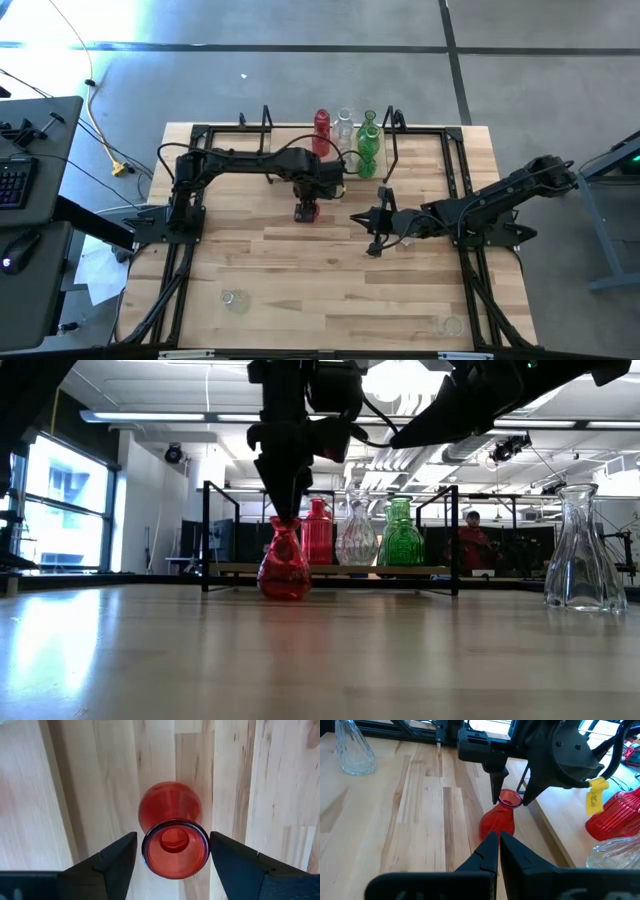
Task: Sort vases onto shelf
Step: Put the red vase aligned with the other red vases on the shelf
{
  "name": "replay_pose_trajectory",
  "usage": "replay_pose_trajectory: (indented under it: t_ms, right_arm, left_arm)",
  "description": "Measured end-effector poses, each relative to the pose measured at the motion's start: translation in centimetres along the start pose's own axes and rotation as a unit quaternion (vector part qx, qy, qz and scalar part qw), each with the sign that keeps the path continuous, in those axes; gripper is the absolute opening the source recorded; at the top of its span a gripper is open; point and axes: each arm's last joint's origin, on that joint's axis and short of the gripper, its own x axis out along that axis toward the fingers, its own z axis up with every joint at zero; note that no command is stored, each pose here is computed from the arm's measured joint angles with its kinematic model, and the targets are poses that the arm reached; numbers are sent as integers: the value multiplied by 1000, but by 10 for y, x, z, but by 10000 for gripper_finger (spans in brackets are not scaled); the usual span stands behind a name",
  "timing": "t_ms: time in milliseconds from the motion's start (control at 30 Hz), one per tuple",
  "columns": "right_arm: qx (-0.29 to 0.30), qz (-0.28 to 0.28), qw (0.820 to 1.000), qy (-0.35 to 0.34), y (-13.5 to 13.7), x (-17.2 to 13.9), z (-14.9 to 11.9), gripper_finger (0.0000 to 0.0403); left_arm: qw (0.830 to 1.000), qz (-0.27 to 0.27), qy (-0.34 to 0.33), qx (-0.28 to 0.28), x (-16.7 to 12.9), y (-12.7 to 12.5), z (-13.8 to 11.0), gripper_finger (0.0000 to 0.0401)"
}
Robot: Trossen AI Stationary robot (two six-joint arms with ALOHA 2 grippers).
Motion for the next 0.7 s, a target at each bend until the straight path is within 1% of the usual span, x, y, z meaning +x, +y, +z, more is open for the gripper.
replay_pose_trajectory:
  t_ms: [300,433,533,600,700]
  right_arm:
    - [0,0,1000,0,0,0,0,0]
    - [0,0,1000,0,0,0,0,0]
    - [0,0,1000,0,0,0,0,0]
    - [1,0,1000,1,0,0,0,0]
    - [1,-4,1000,3,0,0,-1,0]
  left_arm:
    - [1000,1,-4,5,0,0,1,236]
    - [1000,-2,9,5,8,0,2,236]
    - [1000,7,12,14,12,1,4,234]
    - [999,14,26,18,14,2,2,226]
    - [999,26,20,22,12,2,3,200]
